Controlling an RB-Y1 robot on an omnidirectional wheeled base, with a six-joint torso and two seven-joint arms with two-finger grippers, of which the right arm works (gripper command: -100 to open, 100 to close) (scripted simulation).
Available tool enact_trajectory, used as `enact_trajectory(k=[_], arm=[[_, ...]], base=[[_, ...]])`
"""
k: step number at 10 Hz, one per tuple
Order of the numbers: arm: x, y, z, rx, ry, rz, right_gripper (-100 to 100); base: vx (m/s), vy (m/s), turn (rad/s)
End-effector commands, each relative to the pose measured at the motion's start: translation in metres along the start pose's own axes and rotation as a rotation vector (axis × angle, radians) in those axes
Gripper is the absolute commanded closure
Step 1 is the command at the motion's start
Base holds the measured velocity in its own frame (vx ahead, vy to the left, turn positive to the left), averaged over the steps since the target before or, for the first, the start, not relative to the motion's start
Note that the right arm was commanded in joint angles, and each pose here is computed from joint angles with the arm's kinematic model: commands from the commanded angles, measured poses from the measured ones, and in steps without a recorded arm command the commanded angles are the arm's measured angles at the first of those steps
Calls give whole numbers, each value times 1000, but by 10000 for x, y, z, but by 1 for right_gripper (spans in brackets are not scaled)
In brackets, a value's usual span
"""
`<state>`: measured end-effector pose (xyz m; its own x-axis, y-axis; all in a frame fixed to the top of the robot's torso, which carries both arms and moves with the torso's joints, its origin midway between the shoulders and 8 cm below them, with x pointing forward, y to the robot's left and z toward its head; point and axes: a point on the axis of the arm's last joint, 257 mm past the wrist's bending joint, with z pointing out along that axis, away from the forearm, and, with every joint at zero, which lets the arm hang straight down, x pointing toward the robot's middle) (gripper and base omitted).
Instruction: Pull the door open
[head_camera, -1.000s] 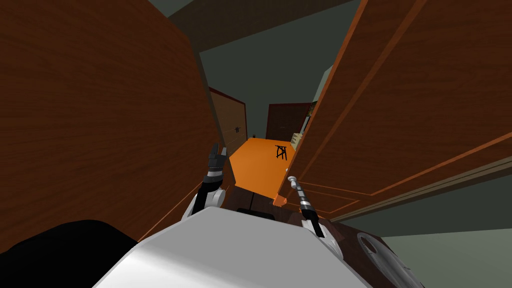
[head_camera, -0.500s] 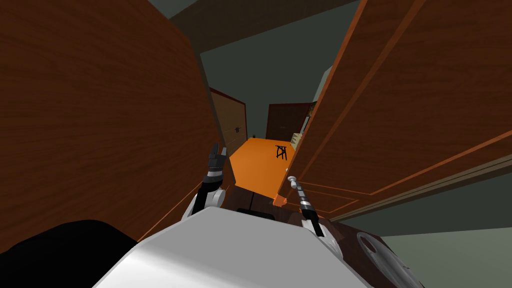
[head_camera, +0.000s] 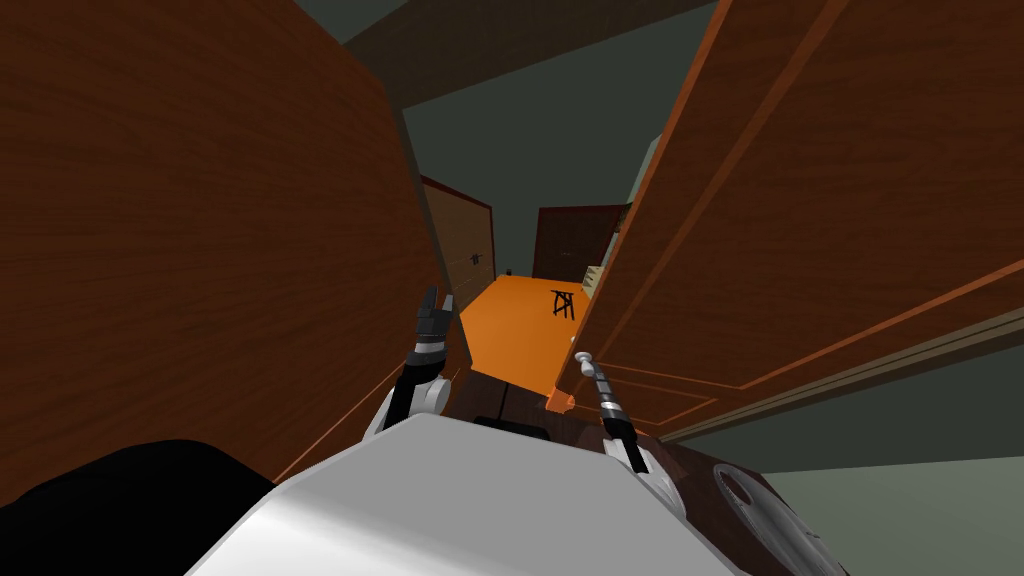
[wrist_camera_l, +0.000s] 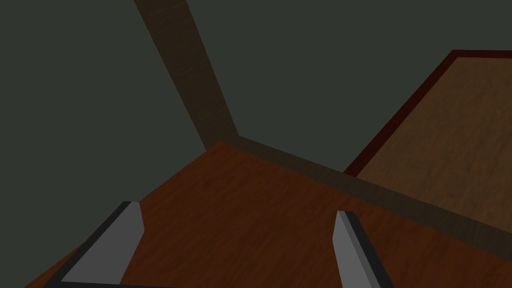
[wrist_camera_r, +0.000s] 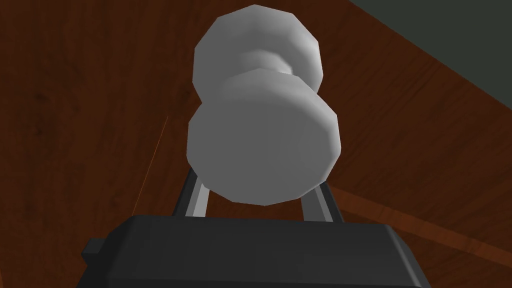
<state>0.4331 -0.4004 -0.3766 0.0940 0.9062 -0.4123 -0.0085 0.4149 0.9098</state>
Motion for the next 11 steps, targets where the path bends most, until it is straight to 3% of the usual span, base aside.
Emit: enact_trajectory(k=[1,10,11], arm=[[220,46,2,-7,25,61,100],[252,66,49,-5,24,304,100],[284,-166,-94,57,24,302,100]], base=[[-30,-18,27],[-27,-14,21],[-9,-1,16]])
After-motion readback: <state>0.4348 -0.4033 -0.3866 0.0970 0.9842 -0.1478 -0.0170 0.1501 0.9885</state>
